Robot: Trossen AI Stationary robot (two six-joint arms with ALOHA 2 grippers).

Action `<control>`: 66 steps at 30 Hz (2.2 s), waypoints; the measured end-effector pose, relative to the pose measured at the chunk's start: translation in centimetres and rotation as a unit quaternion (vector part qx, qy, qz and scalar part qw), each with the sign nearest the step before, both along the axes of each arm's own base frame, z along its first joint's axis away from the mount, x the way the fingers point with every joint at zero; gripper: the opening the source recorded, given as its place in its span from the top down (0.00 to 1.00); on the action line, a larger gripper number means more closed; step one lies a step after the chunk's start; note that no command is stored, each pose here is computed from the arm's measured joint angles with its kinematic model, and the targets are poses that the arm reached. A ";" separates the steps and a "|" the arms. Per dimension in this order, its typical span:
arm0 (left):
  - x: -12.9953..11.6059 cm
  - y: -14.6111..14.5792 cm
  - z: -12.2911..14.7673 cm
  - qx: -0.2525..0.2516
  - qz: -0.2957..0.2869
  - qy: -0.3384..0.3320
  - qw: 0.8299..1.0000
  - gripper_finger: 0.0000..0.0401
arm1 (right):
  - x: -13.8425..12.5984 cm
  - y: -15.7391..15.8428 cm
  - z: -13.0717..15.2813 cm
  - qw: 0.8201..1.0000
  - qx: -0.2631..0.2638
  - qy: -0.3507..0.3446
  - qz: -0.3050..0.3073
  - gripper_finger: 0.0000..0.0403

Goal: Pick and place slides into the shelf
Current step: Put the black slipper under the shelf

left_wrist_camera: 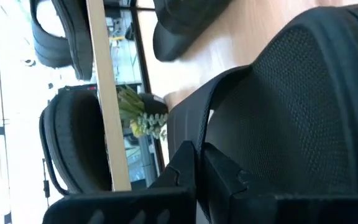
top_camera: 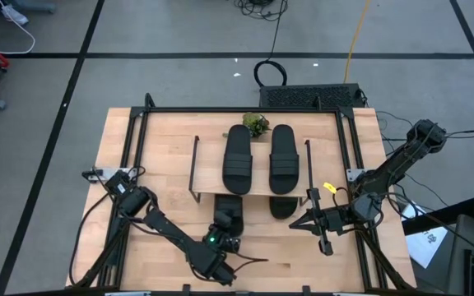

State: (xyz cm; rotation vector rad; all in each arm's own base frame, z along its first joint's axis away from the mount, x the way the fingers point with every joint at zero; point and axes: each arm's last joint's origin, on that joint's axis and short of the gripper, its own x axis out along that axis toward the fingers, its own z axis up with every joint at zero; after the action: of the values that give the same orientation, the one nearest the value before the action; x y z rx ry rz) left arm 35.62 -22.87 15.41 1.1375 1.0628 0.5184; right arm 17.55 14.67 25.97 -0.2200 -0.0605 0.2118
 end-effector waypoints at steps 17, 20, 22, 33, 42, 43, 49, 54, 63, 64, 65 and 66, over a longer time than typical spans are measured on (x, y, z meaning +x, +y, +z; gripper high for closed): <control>-2.8 1.8 -3.9 0.027 0.032 0.015 0.999 0.99 | 0.0 0.0 0.0 1.000 0.006 0.001 0.000 1.00; -3.3 2.2 -4.6 0.031 0.039 0.012 0.999 0.99 | 0.0 0.0 0.0 1.000 0.005 0.001 0.000 1.00; -3.4 2.4 -5.1 0.026 0.043 0.004 0.999 0.99 | 0.0 0.0 0.0 1.000 0.005 0.001 0.000 1.00; -3.2 2.1 -5.2 -0.009 0.055 -0.003 0.998 0.86 | 0.0 0.0 0.0 1.000 0.005 0.001 0.000 1.00; -2.7 2.7 -5.1 -0.011 0.063 0.004 0.998 0.64 | 0.0 0.0 0.0 1.000 0.005 0.001 0.000 1.00; -2.6 2.8 -5.1 -0.010 0.064 0.005 0.998 0.63 | 0.0 0.0 0.0 1.000 0.005 0.001 0.000 1.00; -1.8 4.3 -5.2 -0.017 0.089 0.014 0.996 0.59 | 0.0 0.0 0.0 1.000 0.005 0.001 0.000 1.00; -1.6 4.6 -5.4 0.007 0.062 0.050 0.997 0.85 | 0.0 0.0 0.0 1.000 0.005 0.001 0.000 1.00; -2.1 3.3 -5.4 0.078 0.002 0.034 0.996 0.99 | 0.0 0.0 0.0 1.000 0.005 0.001 0.000 1.00; -2.2 3.0 -5.4 0.087 -0.007 0.027 0.996 0.99 | 0.0 0.0 0.0 1.000 0.004 0.001 0.000 1.00; -2.2 2.8 -5.4 0.096 -0.013 0.020 0.995 0.99 | 0.0 0.0 0.0 1.000 0.005 0.001 0.000 1.00; -2.3 2.7 -5.4 0.104 -0.019 0.015 0.994 0.99 | 0.0 0.0 0.0 1.000 0.004 0.001 0.000 1.00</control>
State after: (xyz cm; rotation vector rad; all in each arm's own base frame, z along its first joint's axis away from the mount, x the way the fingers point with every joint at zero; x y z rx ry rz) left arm 33.31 -20.19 10.02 1.3504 1.0279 0.5943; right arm 17.57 14.68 25.95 -0.2109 -0.0589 0.2123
